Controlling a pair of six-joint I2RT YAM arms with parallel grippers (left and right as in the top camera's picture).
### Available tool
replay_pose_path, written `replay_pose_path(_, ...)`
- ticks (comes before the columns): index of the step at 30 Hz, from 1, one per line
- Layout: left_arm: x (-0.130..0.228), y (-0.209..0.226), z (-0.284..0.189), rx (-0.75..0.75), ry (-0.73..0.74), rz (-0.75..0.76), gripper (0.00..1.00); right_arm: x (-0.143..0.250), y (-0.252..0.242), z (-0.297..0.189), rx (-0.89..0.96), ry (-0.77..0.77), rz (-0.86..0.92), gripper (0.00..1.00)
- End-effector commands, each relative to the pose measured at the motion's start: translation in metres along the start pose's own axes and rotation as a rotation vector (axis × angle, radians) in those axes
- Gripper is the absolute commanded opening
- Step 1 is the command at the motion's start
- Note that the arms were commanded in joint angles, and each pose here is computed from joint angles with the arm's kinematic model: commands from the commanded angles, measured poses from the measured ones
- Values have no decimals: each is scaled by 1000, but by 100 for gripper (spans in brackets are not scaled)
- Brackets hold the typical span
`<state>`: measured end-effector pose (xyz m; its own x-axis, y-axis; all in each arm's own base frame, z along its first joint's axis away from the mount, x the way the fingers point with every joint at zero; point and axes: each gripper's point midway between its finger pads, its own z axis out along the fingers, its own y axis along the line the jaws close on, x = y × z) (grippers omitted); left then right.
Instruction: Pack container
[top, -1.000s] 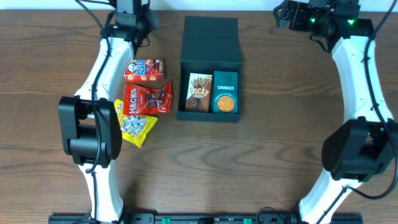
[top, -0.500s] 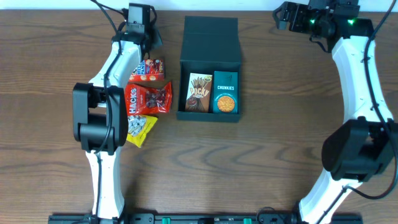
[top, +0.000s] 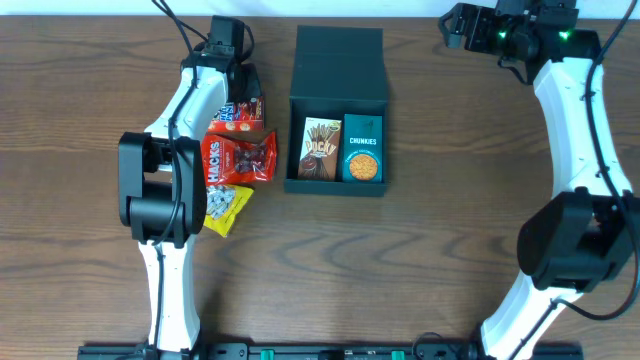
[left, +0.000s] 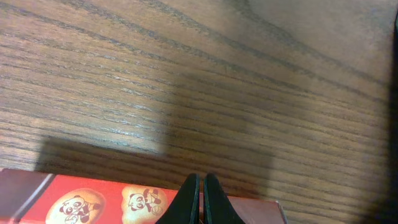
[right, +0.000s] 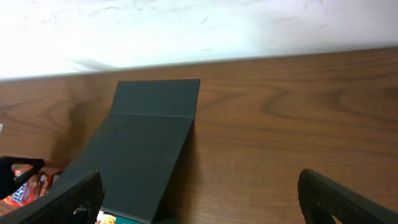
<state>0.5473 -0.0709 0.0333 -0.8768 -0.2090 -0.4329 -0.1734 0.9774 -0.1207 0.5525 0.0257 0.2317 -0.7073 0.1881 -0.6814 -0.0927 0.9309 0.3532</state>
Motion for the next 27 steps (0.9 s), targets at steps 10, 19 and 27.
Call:
replay_pose_path(10,29,10,2,-36,127,80,5,-7,1,-9,5,-16,9,99)
replay_pose_path(19,49,18,-2,-63,214,149,6,-7,1,-9,5,-16,8,99)
replay_pose_path(27,47,16,-13,-64,211,62,6,-7,1,-9,5,-16,5,99)
